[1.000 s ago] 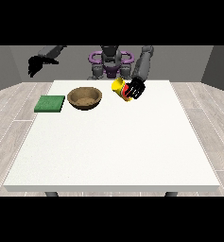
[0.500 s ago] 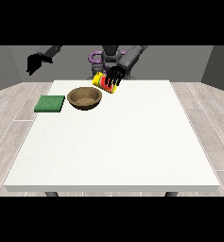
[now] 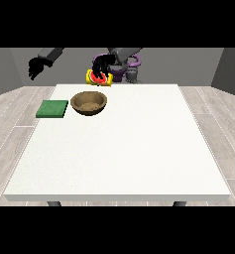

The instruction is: Pick the cup and pour the ball into the bowl, then pick the bowl and place it on the pad

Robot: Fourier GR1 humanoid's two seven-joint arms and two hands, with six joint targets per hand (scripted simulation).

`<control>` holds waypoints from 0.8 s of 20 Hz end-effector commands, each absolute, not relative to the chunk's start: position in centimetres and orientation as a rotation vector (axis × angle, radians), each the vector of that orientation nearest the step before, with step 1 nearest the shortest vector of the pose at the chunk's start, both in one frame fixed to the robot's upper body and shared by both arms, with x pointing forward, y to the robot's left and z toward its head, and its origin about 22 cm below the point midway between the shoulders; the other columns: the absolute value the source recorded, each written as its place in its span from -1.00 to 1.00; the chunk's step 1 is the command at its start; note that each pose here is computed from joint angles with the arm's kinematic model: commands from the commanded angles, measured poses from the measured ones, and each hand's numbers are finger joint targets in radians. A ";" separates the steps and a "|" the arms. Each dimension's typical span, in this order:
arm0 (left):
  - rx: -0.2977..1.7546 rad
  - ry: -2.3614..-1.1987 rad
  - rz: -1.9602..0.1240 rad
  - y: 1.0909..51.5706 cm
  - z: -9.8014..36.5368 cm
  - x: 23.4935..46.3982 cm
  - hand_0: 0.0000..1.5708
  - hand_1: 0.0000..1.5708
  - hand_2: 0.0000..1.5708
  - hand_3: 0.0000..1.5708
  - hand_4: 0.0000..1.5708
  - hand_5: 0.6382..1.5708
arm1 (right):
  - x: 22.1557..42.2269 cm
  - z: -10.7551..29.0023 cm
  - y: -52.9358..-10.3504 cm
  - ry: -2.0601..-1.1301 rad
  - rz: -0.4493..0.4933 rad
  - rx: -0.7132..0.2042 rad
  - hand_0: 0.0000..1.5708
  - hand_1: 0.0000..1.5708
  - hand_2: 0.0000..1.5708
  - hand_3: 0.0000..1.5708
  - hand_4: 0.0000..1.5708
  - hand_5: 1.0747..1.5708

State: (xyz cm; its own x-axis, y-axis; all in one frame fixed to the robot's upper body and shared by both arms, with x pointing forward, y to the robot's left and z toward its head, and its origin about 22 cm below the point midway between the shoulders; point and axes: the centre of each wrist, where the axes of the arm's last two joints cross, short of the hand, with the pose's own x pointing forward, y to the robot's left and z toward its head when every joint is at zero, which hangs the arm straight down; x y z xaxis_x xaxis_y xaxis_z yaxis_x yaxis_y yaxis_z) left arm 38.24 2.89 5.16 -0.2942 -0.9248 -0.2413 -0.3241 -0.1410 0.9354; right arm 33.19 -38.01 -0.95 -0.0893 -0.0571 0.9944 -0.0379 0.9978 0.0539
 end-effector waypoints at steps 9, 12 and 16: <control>1.872 -1.195 -2.194 -0.9 7.4 37.8 0.94 0.94 1.00 1.00 0.59 0.74 | 32.6 -1.7 -39.1 -1.643 -0.033 0.056 -1.00 -1.00 -0.89 -0.66 -0.04 0.85; 1.906 -1.250 -2.208 -2.3 9.4 37.3 0.92 0.92 1.00 1.00 0.56 0.74 | 32.3 -1.5 -40.2 -1.653 -0.045 0.017 -1.00 -1.00 -0.95 -0.65 -0.04 0.86; 1.860 -1.214 -2.194 0.0 7.5 38.0 0.92 0.92 1.00 1.00 0.54 0.78 | 33.1 -1.2 -38.5 -1.629 -0.036 0.059 -1.00 -1.00 -1.00 -0.67 -0.04 0.89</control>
